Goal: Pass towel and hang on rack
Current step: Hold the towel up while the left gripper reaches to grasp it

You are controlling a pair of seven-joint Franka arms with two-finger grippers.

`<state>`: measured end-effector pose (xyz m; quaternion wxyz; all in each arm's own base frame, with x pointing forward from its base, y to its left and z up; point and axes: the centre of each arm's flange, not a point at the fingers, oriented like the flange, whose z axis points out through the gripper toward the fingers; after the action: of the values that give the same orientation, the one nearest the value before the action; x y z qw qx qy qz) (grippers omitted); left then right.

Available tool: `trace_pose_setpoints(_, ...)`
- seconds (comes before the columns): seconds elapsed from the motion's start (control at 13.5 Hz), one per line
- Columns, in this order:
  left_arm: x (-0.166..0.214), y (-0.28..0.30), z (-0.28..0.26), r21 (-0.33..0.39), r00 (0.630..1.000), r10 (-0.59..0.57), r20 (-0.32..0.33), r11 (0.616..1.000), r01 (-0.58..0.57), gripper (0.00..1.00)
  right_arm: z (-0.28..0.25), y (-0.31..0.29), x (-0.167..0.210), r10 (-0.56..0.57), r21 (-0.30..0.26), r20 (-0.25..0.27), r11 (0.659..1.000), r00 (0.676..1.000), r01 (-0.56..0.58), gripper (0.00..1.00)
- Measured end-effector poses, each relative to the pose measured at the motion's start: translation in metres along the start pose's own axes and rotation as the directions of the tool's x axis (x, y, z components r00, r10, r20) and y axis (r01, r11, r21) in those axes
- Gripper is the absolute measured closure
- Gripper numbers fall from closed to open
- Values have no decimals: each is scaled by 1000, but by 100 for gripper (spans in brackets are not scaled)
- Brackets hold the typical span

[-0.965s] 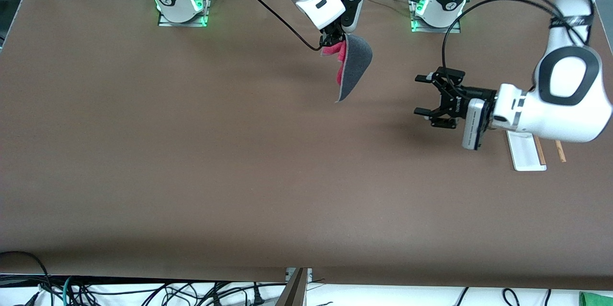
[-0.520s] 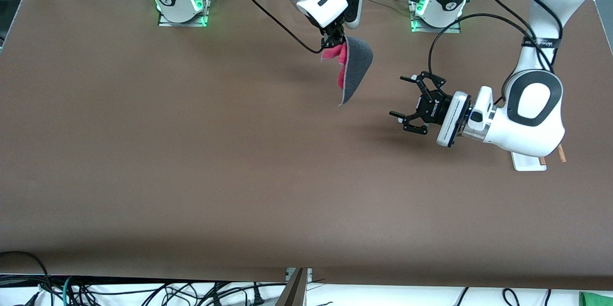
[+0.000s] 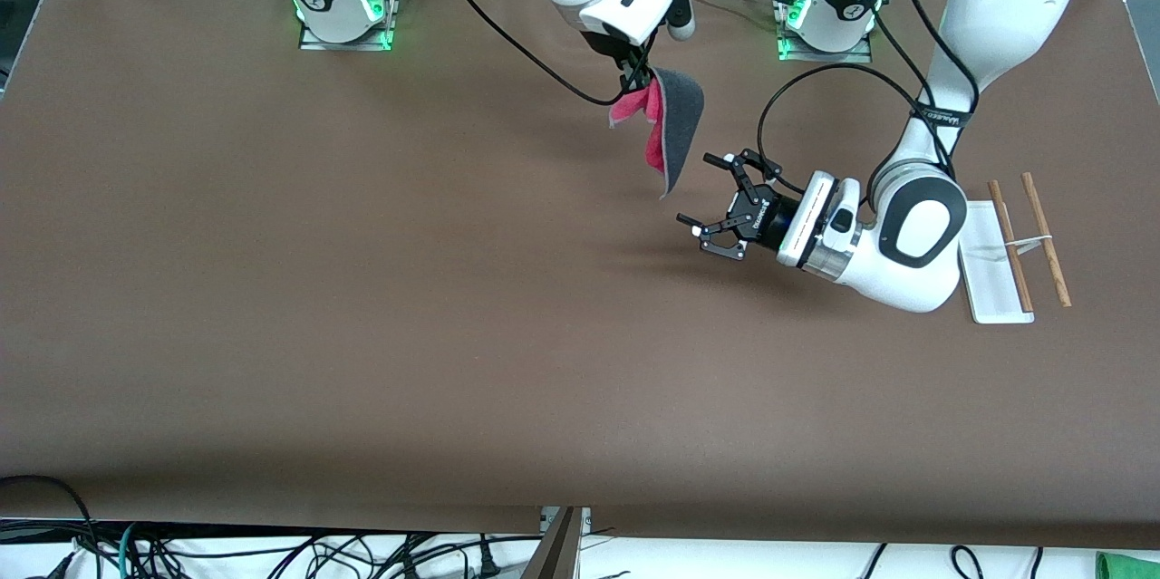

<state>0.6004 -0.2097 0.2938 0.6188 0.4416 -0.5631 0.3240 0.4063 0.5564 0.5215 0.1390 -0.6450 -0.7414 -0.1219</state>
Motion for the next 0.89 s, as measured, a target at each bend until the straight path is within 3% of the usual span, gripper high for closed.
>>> trace_pose_setpoints(0.3,-33,1,8,-43,997,60,-49,997,-62,0,3,-7,5,-64,-6,23,998,998,64,98)
trace_pose_setpoints(0.74,-63,18,31,-142,988,40,-146,988,-61,0,3,-7,4,-131,-3,27,991,991,131,98)
trace_pose_setpoints(0.89,-70,24,40,-157,985,50,-163,985,-76,6,3,-7,4,-131,-4,27,991,991,131,98)
